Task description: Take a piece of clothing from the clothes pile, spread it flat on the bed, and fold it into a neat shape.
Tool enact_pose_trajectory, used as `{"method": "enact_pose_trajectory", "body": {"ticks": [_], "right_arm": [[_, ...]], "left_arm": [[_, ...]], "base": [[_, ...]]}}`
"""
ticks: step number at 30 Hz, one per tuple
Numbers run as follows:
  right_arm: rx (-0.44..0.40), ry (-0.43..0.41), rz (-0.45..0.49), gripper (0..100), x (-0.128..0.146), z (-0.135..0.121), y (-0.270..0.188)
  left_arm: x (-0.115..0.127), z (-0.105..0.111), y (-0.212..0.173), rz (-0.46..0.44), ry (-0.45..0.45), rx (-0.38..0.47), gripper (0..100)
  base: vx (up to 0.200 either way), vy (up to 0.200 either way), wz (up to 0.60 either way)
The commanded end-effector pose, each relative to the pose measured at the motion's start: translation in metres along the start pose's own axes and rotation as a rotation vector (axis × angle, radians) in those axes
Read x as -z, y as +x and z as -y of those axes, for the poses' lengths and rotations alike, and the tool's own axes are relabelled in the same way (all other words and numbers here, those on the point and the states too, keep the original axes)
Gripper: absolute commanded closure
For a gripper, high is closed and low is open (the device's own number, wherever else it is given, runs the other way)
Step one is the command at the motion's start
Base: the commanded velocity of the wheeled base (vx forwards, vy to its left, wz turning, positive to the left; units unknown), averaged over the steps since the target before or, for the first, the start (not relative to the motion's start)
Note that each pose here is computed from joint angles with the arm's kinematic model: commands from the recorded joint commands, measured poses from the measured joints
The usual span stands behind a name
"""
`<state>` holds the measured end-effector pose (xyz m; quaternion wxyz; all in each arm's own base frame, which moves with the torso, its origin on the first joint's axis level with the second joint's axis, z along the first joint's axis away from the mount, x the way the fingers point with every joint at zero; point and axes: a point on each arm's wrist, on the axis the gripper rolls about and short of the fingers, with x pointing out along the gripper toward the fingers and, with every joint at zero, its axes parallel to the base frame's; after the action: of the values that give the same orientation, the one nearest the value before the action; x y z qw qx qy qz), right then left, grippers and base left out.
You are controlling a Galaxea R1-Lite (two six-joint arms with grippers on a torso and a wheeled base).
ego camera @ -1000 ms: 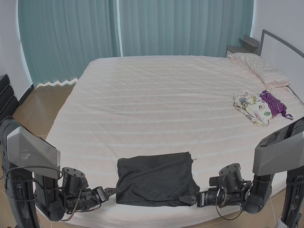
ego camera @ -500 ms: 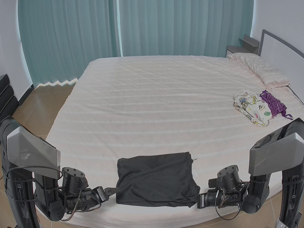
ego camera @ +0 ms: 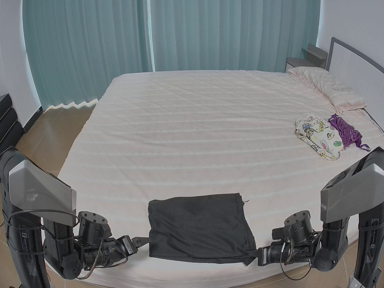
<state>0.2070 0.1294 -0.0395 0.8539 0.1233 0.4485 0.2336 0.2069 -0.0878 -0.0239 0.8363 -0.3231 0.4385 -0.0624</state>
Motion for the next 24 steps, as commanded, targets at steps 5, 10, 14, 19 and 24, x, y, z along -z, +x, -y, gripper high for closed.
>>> {"method": "enact_pose_trajectory", "body": {"ticks": [5,10,14,19,24], "right_arm": [[0.020,-0.017,-0.032,100,0.009,0.005,-0.007],[0.032,-0.017,-0.049,0,0.013,0.007,-0.011],[0.037,-0.004,-0.018,0,0.009,0.010,-0.014],[0.048,0.035,0.093,0,-0.002,0.018,-0.027],[0.079,0.095,0.218,0,-0.012,0.026,-0.048]], "left_arm": [[0.000,0.000,0.000,0.001,-0.001,0.000,0],[0.000,0.000,0.000,0.000,-0.001,-0.001,0],[0.000,0.000,0.000,0.000,-0.001,-0.001,0],[-0.001,0.001,-0.001,0.012,0.002,0.001,0],[-0.014,0.012,-0.012,0.144,0.019,0.084,0]], "base": [[0.000,0.000,0.00],[0.000,0.000,0.00],[0.000,0.000,0.00],[0.000,0.000,0.00],[0.000,0.000,0.00]]}}
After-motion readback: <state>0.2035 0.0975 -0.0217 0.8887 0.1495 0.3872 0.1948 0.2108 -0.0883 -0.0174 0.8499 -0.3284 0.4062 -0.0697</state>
